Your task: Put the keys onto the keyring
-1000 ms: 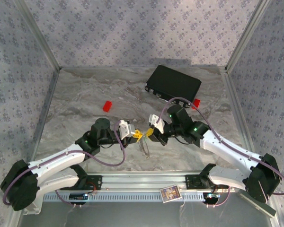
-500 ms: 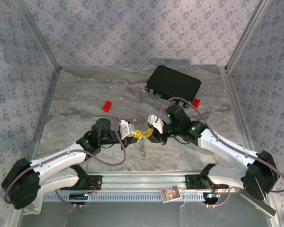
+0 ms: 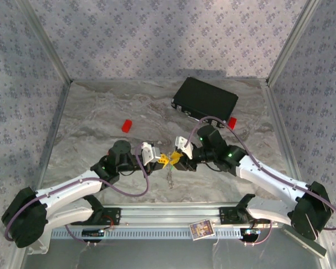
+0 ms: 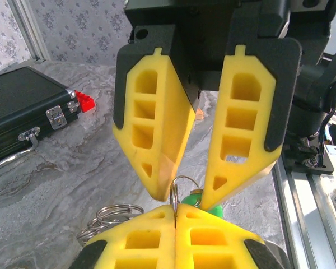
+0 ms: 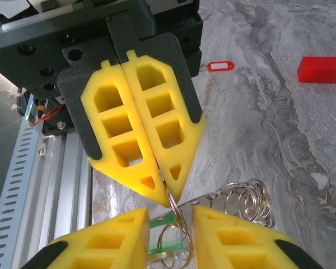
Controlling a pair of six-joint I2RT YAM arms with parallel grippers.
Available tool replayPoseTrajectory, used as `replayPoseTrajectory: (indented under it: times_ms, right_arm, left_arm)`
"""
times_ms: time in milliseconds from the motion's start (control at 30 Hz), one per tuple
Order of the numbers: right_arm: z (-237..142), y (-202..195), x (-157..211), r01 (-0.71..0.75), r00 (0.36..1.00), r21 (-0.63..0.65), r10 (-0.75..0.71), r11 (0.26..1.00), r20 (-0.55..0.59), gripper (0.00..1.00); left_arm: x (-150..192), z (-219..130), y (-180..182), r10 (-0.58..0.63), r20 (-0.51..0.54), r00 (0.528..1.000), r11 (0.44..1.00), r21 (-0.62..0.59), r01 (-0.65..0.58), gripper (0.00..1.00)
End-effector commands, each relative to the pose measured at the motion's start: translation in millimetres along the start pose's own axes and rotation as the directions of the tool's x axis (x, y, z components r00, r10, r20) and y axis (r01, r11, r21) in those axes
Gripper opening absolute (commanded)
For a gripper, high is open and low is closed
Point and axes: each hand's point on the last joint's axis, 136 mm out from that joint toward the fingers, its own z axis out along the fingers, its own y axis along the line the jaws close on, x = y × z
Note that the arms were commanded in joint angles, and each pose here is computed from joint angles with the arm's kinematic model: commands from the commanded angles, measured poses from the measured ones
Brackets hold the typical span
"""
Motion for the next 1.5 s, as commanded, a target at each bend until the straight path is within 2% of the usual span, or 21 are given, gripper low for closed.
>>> replayPoseTrajectory:
  times_ms: [0, 167, 233, 267, 333, 367, 433, 667, 867, 1033, 1133, 1300, 1467]
  right_arm:
    - [4.5, 0.4, -2.6, 0.011, 1.000, -0.006, -0.011, 1.000, 0.013, 0.20]
    - [3.0, 1.0, -3.1, 0.024, 1.000, -0.007, -0.024, 1.000, 0.000, 0.01]
    - [1.4, 1.4, -3.8, 0.040, 0.999, -0.007, -0.040, 0.999, -0.016, 0.00]
    - [0.5, 1.5, -3.7, 0.048, 0.998, -0.008, -0.048, 0.999, -0.031, 0.00]
    - [-1.3, 1.6, -5.5, 0.073, 0.996, -0.009, -0.073, 0.997, -0.059, 0.00]
    - [-1.3, 2.5, -5.5, 0.090, 0.993, -0.012, -0.091, 0.996, -0.078, 0.00]
    - [-1.8, 3.6, -4.7, 0.117, 0.986, -0.022, -0.119, 0.993, -0.119, 0.00]
    - [2.7, 7.6, -7.2, 0.181, 0.961, -0.062, -0.190, 0.982, -0.200, 0.00]
    - [5.1, 12.4, -15.7, 0.211, 0.959, -0.077, -0.222, 0.974, -0.175, 0.00]
    - [2.8, 3.6, -10.2, 0.152, 0.980, -0.025, -0.153, 0.988, -0.123, 0.23]
    - [4.1, -2.9, -1.9, 0.090, 0.991, 0.006, -0.089, 0.996, -0.095, 0.28]
    - [7.8, -2.6, 4.2, 0.043, 0.997, 0.013, -0.042, 0.999, -0.059, 0.28]
    - [6.7, -1.6, 7.3, 0.038, 0.998, 0.017, -0.037, 0.999, -0.053, 0.17]
  left_arm:
    - [-15.8, -1.0, -5.2, 0.032, 0.061, 0.998, 0.999, 0.022, -0.033, 0.00]
    - [-13.5, -1.2, -5.0, 0.034, 0.046, 0.998, 0.999, 0.019, -0.035, 0.00]
    - [-10.3, -0.8, -3.8, 0.034, 0.014, 0.999, 0.999, 0.015, -0.034, 0.00]
    - [-9.0, -0.8, -2.2, 0.037, -0.002, 0.999, 0.999, 0.007, -0.037, 0.04]
    - [-4.5, -1.0, 0.0, 0.043, -0.038, 0.998, 0.999, -0.005, -0.043, 0.21]
    - [-2.4, -1.5, 0.7, 0.047, -0.055, 0.997, 0.999, -0.009, -0.048, 0.26]
    - [-0.5, -2.1, 1.8, 0.053, -0.078, 0.996, 0.998, -0.013, -0.054, 0.28]
    - [3.4, -2.0, 1.6, 0.070, -0.131, 0.989, 0.998, -0.001, -0.070, 0.20]
    - [2.1, -1.7, -2.8, 0.074, -0.128, 0.989, 0.997, 0.029, -0.071, 0.02]
    - [0.6, -1.5, -4.0, 0.062, -0.080, 0.995, 0.998, 0.023, -0.060, 0.00]
    - [0.7, -0.7, -3.7, 0.054, -0.051, 0.997, 0.998, 0.015, -0.053, 0.00]
    - [-0.4, -0.4, -3.5, 0.041, -0.019, 0.999, 0.999, 0.008, -0.041, 0.00]
    - [0.9, -0.6, -3.1, 0.036, -0.011, 0.999, 0.999, 0.004, -0.036, 0.00]
